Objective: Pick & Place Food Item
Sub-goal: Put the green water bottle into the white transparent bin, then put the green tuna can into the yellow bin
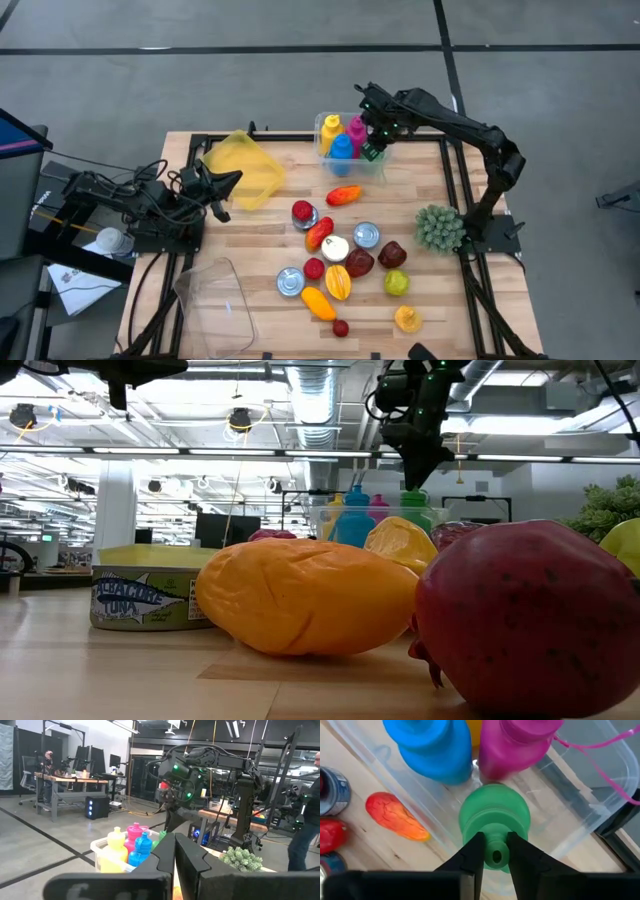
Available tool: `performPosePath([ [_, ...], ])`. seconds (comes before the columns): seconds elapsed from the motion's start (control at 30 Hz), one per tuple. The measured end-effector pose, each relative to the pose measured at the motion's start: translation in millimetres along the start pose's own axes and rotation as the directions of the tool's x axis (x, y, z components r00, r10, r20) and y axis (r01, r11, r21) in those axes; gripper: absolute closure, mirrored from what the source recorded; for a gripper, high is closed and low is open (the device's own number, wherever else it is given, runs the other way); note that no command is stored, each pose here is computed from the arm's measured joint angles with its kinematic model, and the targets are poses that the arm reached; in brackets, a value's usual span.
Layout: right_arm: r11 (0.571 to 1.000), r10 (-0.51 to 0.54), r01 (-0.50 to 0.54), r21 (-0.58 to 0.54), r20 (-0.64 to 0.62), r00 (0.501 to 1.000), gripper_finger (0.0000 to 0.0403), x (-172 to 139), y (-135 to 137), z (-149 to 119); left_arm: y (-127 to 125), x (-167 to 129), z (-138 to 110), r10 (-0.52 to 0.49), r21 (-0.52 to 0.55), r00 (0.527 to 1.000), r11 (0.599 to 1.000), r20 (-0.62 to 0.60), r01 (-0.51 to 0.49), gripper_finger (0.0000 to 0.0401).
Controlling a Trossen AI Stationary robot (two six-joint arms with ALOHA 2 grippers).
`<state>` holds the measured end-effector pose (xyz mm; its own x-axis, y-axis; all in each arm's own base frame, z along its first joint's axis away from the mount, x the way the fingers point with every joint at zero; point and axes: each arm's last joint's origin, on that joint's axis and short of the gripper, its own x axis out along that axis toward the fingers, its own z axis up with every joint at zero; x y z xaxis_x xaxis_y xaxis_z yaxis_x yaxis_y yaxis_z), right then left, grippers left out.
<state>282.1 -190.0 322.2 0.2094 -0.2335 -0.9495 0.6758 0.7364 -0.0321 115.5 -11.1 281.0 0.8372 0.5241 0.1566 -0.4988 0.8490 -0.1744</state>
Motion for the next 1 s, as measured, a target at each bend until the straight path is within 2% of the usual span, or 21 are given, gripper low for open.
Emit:
performPosePath([
  [0.27, 1.0, 0.014, -0.014, -0.003, -0.002, 1.0, 0.0293, 0, -2, 0, 0, 0, 0, 0.0, 0.0, 1.0, 1.0, 0.0, 0.0, 0.0401],
  [0.5, 1.0, 0.023, -0.023, -0.004, -0.001, 1.0, 0.0203, 0, -3, 0, 0, 0, 0, 0.0, 0.0, 1.0, 1.0, 0.0, 0.0, 0.0401],
  [0.6, 1.0, -0.017, 0.017, -0.002, 0.034, 0.999, 0.0175, -8, -5, 4, 0, 0, 0, 0.0, 0.0, 1.0, 1.0, 0.0, 0.0, 0.0401],
  [0.87, 0.999, -0.051, 0.054, -0.009, 0.166, 0.985, 0.0165, -46, -8, 17, 0, 0, 0, 0.0, 0.0, 1.0, 1.0, 0.0, 0.0, 0.0401],
  [1.0, 0.999, -0.048, 0.051, -0.004, 0.223, 0.974, 0.0167, -80, -10, 18, 0, 0, 0, 0.0, -0.002, 1.0, 1.0, 0.001, 0.0, 0.0401],
])
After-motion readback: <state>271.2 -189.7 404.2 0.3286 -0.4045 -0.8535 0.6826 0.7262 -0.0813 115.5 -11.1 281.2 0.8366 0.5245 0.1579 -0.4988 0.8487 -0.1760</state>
